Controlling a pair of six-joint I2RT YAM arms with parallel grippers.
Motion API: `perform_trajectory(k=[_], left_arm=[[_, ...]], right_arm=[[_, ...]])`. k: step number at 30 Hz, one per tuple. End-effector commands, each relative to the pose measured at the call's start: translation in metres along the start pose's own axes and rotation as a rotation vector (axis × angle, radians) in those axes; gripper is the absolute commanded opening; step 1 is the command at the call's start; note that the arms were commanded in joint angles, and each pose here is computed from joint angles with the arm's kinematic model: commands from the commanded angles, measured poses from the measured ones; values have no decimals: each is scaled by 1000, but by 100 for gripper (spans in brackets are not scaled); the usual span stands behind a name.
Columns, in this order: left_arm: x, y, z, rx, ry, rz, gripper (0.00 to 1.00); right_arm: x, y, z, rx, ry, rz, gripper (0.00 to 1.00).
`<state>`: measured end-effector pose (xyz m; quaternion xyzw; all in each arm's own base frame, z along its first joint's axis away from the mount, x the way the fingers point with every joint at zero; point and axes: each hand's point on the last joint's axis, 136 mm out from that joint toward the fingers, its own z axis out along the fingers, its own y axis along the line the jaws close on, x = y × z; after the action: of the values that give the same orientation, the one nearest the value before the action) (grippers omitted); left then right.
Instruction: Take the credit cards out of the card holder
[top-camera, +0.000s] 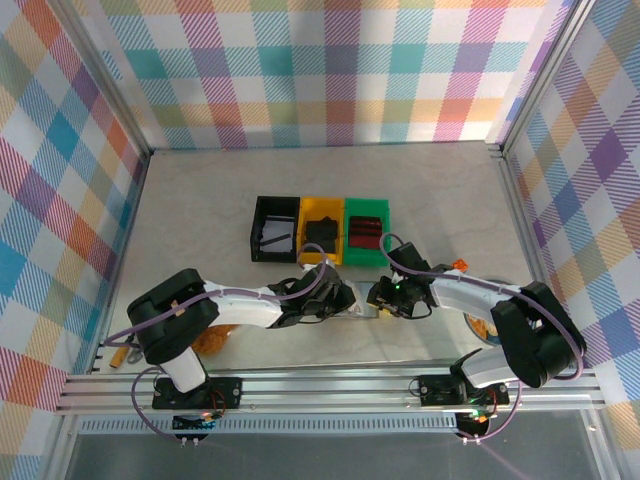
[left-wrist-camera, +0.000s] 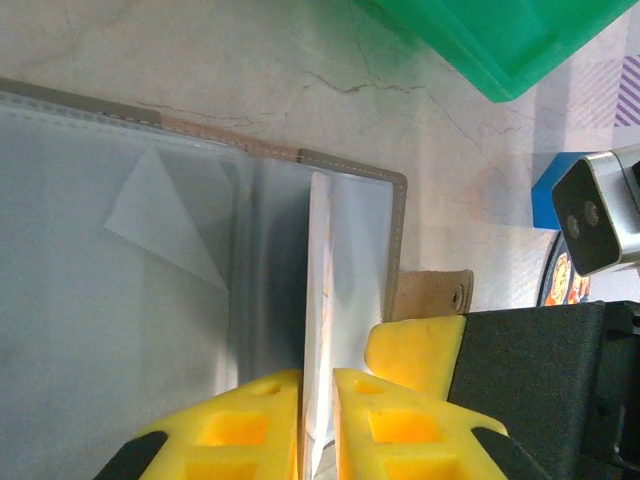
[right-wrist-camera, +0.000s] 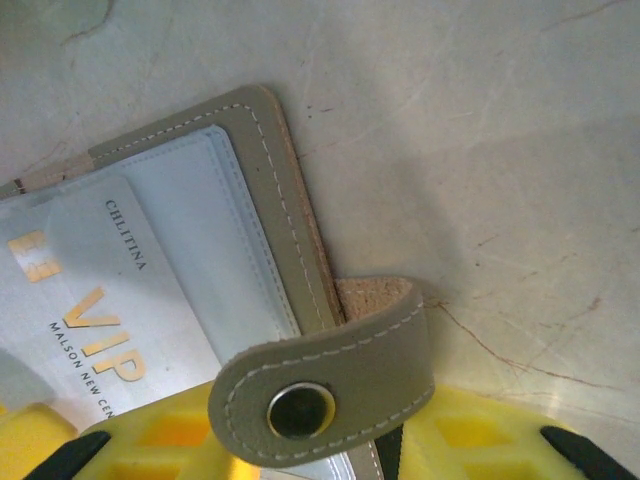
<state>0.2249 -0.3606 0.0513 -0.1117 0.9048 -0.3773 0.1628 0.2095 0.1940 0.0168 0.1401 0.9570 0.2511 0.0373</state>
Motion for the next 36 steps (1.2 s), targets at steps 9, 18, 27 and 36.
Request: perform_trajectory(k=[9, 18, 27, 36], left_arm=[[-5, -23, -10, 52, -23, 26, 0], [-17, -28, -34, 67, -53, 24, 0], [-25, -27, -53, 55, -66, 9, 0], [-50, -47, -100, 196, -111, -168, 0]], right_arm=[[9, -3, 12, 4, 40, 3, 36], [8, -13, 15, 53, 40, 26, 36], [6, -10, 3, 64, 20, -3, 37], [-2, 24, -42, -47, -78, -136, 56]])
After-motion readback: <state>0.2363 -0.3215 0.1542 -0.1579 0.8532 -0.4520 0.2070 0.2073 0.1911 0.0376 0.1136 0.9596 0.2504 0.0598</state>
